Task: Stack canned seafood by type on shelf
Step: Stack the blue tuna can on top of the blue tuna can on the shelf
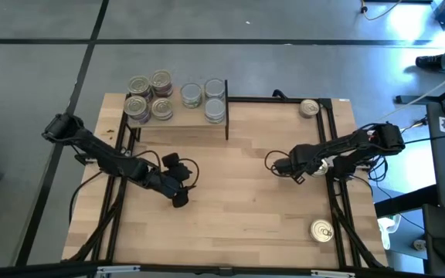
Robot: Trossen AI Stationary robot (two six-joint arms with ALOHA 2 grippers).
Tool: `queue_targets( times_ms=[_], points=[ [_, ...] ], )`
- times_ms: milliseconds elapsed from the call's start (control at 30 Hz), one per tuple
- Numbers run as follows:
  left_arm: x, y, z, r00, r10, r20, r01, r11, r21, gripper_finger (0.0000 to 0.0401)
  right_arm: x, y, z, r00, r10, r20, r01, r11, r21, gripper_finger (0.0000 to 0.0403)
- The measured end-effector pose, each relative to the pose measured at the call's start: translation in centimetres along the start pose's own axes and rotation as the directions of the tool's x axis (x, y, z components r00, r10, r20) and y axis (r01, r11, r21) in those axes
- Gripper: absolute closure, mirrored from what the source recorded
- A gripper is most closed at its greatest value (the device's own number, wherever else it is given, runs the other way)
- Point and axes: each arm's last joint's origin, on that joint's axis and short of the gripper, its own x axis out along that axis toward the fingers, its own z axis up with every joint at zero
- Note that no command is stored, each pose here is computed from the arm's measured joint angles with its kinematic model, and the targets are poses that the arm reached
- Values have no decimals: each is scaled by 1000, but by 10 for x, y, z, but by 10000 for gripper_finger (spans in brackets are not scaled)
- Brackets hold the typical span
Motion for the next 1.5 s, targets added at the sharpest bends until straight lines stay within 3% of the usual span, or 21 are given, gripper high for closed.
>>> queue_targets(
  times_ms=[100,267,367,433,533,967,1233,1500],
  points=[
    [0,0,0,1000,0,1,0,1000,0,132,-4,4,2,999,33,26,-32,999,-31,389],
    [0,0,0,1000,1,1,-1,1000,0,132,-30,23,9,967,199,160,-183,977,-108,390],
    [0,0,2,1000,2,15,-2,1000,-6,132,-44,39,13,903,347,252,-313,935,-165,391],
    [0,-1,3,1000,-6,31,6,1000,-10,132,-50,53,16,843,459,282,-409,886,-220,391],
    [0,-2,5,999,-16,49,16,1000,0,132,-53,72,20,771,549,323,-472,833,-289,391],
    [0,-3,6,998,-23,61,24,1000,-5,132,-56,138,33,469,750,467,-539,662,-521,391],
    [0,-3,6,998,-23,61,23,1000,2,132,-54,159,43,340,799,496,-532,599,-599,391],
    [3,0,15,994,-17,112,19,1000,-18,132,-68,158,43,230,839,493,-465,540,-702,391]
  ],
)
